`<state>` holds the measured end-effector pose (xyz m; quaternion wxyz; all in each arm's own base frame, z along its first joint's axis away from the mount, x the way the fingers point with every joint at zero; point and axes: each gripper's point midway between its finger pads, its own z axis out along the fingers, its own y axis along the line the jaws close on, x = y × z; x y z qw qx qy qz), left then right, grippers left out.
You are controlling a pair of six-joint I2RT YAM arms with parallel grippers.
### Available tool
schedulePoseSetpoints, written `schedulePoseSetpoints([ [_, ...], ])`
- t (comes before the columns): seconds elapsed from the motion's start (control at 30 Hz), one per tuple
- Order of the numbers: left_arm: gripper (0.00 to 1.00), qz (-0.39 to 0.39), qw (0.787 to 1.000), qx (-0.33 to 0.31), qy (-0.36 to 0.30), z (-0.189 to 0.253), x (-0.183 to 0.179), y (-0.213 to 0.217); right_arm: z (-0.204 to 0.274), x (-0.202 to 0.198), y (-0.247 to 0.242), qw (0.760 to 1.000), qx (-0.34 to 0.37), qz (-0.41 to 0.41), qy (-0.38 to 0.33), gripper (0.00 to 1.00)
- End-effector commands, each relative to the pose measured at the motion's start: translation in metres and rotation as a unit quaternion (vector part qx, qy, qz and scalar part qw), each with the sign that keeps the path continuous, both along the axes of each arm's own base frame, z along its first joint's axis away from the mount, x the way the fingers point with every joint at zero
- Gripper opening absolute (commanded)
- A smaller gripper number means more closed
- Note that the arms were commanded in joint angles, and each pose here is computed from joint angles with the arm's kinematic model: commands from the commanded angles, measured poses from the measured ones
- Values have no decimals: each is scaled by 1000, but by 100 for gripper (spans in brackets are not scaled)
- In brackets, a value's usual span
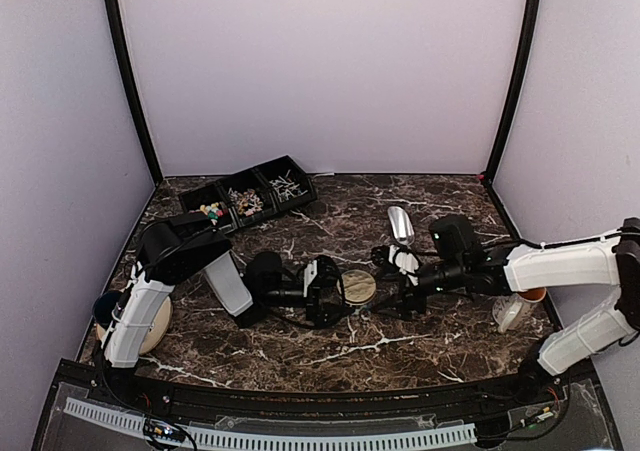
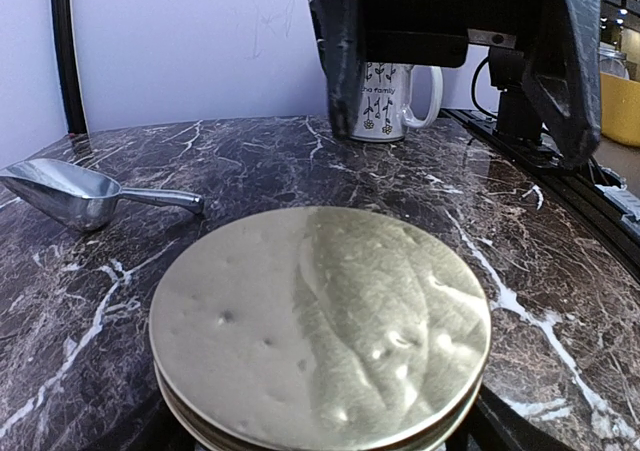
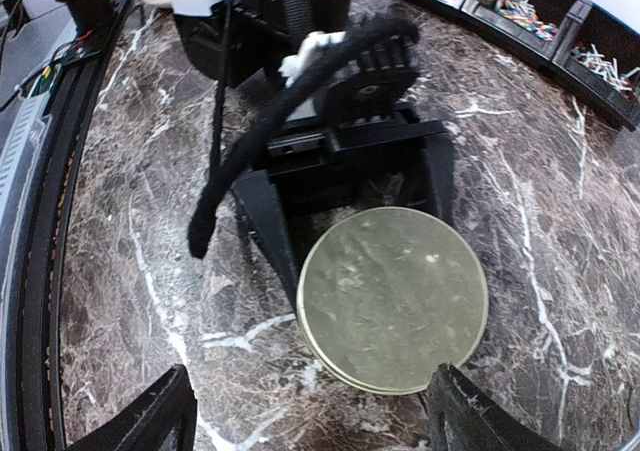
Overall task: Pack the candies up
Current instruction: Screw the box lid onto the packing box.
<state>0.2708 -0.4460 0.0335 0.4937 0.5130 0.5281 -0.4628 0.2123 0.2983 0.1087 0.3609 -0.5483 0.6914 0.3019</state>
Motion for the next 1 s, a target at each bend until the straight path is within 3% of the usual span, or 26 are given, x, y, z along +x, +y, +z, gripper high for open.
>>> schedulePoseSetpoints([
  [0.0, 83, 14, 992, 92, 81, -73, -7, 25, 10, 4, 12, 996, 11, 37, -83, 80],
  [0.03, 83, 10, 993, 91, 81, -73, -8, 25, 6, 5, 14, 995, 2, 49, -88, 84],
  [0.23, 83, 0, 993, 90, 79, -73, -12, 25, -18, 17, 23, 991, -54, 86, -83, 86],
  [0.97, 83, -19, 993, 89, 80, -73, -18, 24, -31, 43, 38, 990, -64, 115, -50, 91],
])
